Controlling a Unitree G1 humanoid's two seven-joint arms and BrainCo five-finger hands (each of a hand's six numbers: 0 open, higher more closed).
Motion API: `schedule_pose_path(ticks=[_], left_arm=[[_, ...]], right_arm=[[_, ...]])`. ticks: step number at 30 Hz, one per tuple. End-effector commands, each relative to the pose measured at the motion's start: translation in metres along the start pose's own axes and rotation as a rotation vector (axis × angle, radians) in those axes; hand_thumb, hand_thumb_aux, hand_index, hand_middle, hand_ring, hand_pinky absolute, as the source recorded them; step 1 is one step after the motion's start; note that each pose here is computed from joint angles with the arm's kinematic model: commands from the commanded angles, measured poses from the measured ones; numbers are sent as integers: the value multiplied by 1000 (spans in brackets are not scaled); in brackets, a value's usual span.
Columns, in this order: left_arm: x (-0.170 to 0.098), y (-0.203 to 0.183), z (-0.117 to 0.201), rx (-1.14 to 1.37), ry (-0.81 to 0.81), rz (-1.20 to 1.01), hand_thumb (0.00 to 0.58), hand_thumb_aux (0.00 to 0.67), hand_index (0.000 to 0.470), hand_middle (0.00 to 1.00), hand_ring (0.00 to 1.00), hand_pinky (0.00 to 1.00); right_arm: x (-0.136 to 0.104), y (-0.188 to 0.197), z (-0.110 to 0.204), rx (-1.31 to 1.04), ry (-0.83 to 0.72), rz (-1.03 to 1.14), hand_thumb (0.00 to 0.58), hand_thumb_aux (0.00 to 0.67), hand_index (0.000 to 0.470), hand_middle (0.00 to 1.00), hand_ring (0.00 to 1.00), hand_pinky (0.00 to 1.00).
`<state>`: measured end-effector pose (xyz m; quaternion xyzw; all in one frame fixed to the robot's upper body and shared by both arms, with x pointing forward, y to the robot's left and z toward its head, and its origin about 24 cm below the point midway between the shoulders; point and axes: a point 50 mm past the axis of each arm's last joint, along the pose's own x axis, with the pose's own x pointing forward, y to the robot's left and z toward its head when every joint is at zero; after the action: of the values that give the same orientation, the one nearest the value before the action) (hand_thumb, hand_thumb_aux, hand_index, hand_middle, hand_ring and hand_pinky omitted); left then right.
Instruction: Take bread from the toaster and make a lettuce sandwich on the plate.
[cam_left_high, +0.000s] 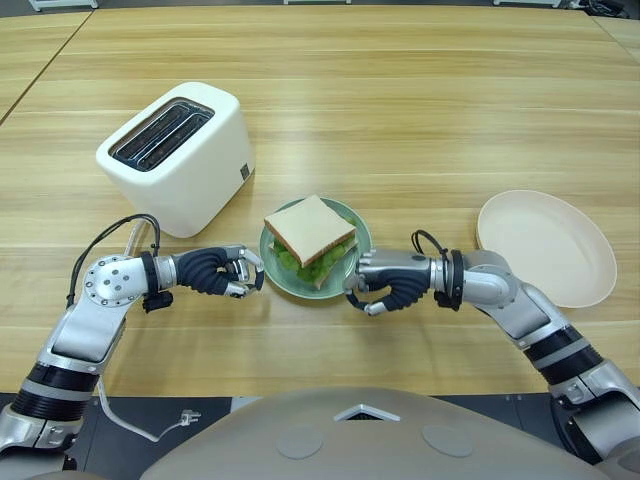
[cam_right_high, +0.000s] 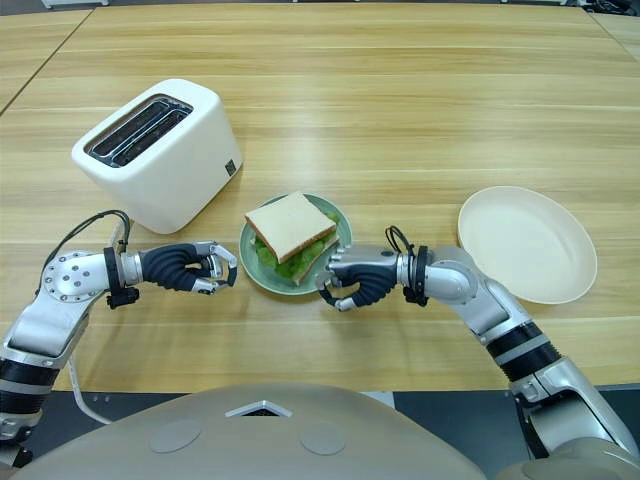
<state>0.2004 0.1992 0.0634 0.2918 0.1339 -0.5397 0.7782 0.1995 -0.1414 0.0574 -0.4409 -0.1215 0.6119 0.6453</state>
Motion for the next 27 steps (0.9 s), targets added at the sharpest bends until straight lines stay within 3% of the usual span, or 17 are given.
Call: schedule_pose_path(ticks=[1, 7, 19, 23, 24, 25, 26, 27], left_arm=[[16, -6, -8, 2, 66, -82, 580, 670, 470, 1000, 1000, 1000], [40, -12, -23, 18, 146, -125, 580, 670, 470, 1000, 1000, 1000], [76, 25, -33, -13, 156, 203, 580, 670, 470, 1000, 1000, 1000], [81, 27, -34, -35, 128, 247, 580, 670, 470, 1000, 1000, 1000], [82, 27, -31, -35, 101, 258, 566, 568, 398, 1000, 1000, 1000], [81, 29, -26, -43, 52, 271, 516, 447, 313, 1000, 1000, 1000], [78, 32, -18, -58, -21, 289, 434, 334, 234, 0, 0, 0], [74, 37, -7, -73, -116, 320, 0, 0, 0, 0, 0, 0]], right_arm=[[0, 10, -4, 1, 46, 61, 580, 670, 470, 1000, 1000, 1000], [11, 12, -14, -43, 112, 23, 580, 670, 470, 1000, 1000, 1000], [25, -25, -57, -112, 360, -252, 580, 670, 470, 1000, 1000, 1000], [33, -38, -65, -141, 375, -330, 580, 670, 470, 1000, 1000, 1000], [33, -39, -66, -135, 367, -342, 580, 670, 470, 1000, 1000, 1000], [33, -41, -65, -126, 356, -360, 580, 670, 470, 1000, 1000, 1000], [31, -43, -63, -110, 333, -385, 580, 670, 470, 1000, 1000, 1000], [29, -46, -58, -75, 295, -420, 580, 670, 470, 957, 957, 957]])
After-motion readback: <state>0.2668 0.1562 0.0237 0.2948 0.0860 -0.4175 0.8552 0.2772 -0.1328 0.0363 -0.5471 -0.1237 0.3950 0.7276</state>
